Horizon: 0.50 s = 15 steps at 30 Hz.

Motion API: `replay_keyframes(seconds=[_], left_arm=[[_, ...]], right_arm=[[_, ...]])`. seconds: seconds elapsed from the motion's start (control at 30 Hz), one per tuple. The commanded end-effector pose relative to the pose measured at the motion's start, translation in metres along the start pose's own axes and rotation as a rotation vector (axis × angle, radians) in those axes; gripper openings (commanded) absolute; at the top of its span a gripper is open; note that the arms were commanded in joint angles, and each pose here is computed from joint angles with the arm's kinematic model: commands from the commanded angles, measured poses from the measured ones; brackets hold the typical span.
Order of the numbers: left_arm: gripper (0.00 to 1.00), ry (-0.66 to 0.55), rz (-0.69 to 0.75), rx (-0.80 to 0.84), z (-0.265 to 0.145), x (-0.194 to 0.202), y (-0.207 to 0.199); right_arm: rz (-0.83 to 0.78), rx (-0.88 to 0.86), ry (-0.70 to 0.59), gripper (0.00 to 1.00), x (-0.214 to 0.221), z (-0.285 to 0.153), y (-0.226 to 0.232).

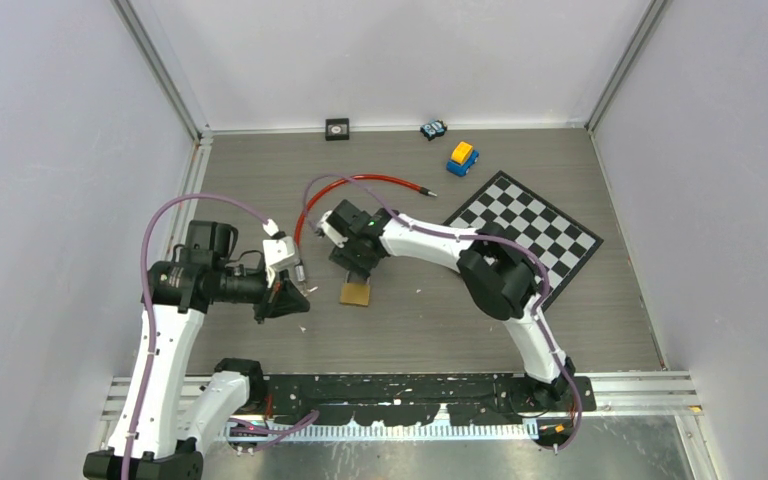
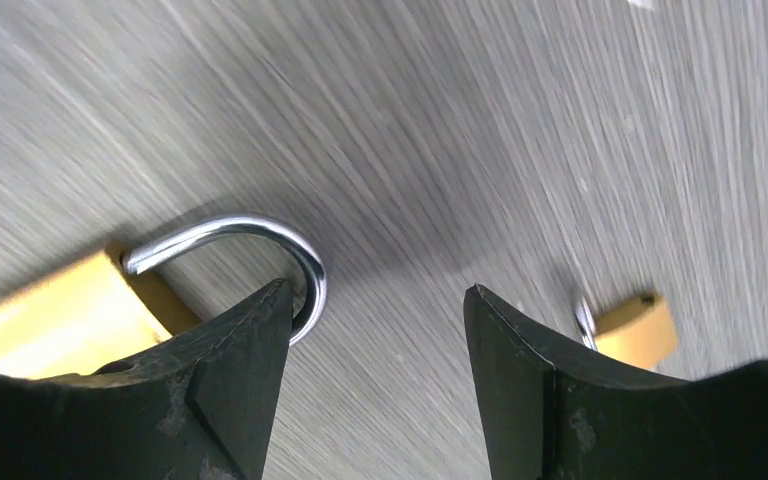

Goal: Unlock with the key

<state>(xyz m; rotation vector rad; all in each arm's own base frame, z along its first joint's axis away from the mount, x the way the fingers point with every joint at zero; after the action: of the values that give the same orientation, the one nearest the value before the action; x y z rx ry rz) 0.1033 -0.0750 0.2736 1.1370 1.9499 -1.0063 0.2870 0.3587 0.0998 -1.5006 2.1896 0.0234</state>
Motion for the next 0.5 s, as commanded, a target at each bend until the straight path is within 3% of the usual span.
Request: replay_keyframes(seconds=[0.0,0.23,0.47], left_arm=[[0.00,-0.041,0.024,0.017,0.003,-0.005,0.004],[0.00,-0.046,0.028,0.006,0.008,-0.005,0.015],[0.00,-0.051,0.021,0.003,0.013,-0.005,0.024]], right_arm=[[0.095,0.047,0.040,0.68,0.027,-0.026,-0.020],[0.085,-0.081,0.014,0.69,0.061,-0.053,0.000],[0.026,-0.081,-0.078,0.73,0.055,-0.081,-0.007]])
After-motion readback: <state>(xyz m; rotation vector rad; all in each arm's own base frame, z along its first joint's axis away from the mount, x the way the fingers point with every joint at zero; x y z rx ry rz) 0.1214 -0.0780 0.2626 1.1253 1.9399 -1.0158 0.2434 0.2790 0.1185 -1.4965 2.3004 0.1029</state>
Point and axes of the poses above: each gripper's point midway between its finger pads, its own z axis out along the fingers, its own y axis along the line the jaws close on, x = y × z, the point moved 8 cm from there along -z, back along the fingers, and after that the axes turned 5 degrees about -z, right-handed, at the moved point
